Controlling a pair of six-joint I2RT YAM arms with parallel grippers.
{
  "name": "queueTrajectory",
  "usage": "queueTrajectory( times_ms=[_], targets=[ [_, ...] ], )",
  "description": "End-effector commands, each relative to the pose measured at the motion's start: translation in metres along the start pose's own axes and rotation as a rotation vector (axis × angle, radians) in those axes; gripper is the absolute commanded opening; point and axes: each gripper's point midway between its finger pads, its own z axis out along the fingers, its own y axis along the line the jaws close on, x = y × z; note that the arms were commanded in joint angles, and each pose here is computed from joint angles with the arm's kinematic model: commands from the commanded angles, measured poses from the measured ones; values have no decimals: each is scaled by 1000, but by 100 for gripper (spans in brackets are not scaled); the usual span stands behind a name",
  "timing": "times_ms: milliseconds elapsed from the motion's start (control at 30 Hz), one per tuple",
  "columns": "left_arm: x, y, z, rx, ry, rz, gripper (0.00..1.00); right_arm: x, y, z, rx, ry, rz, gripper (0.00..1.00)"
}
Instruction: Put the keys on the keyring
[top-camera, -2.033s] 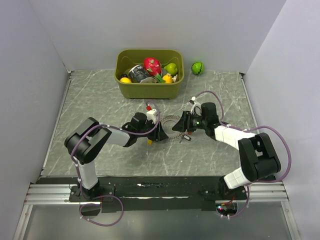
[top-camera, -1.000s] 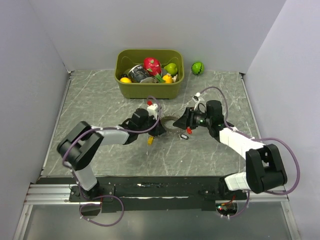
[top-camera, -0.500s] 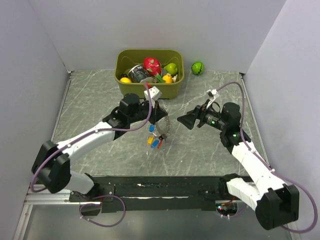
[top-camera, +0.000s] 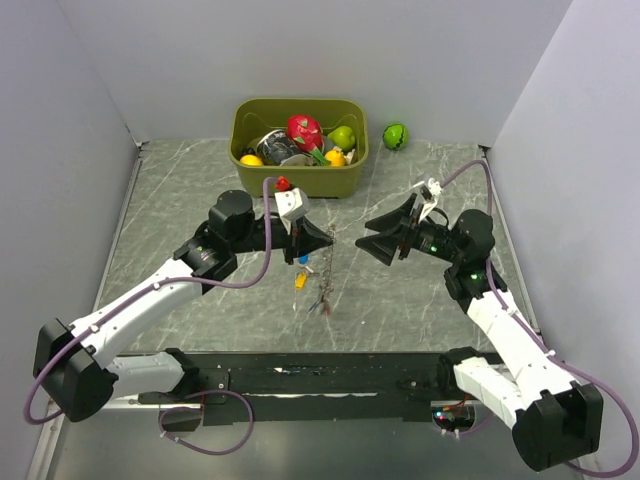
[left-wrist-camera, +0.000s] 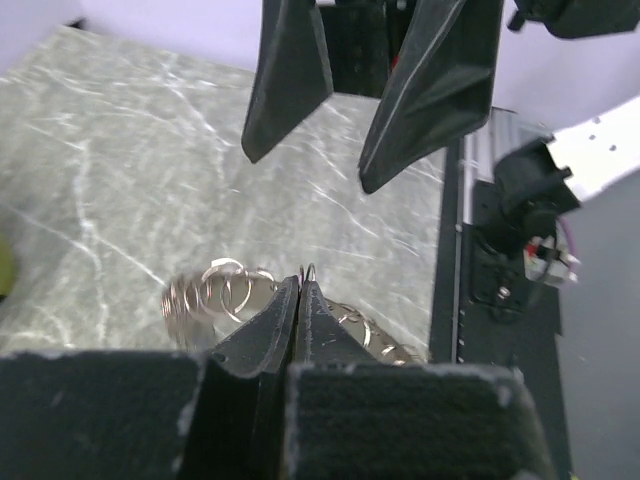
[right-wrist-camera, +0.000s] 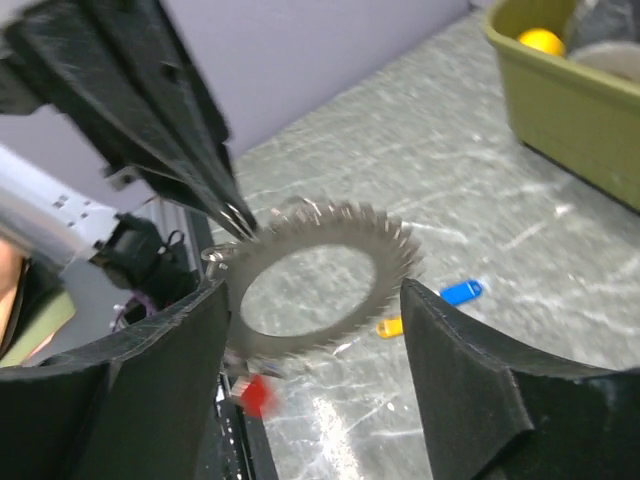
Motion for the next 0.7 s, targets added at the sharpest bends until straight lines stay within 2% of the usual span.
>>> queueTrajectory(
  times_ms=[0, 167, 300, 667],
  targets=[
    [-10, -16, 3, 104, -14, 26, 1, -14, 37, -1, -142, -24, -147, 72],
    [-9, -18, 8, 141, -12, 8, 1, -4, 53, 10, -213, 21, -170, 66],
    [-7, -21, 9, 166, -14, 1, 1, 1, 48, 16, -214, 39, -165, 61],
    [-7, -29, 11, 217, -15, -15, 1, 8, 41, 22, -199, 62, -154, 58]
  ],
)
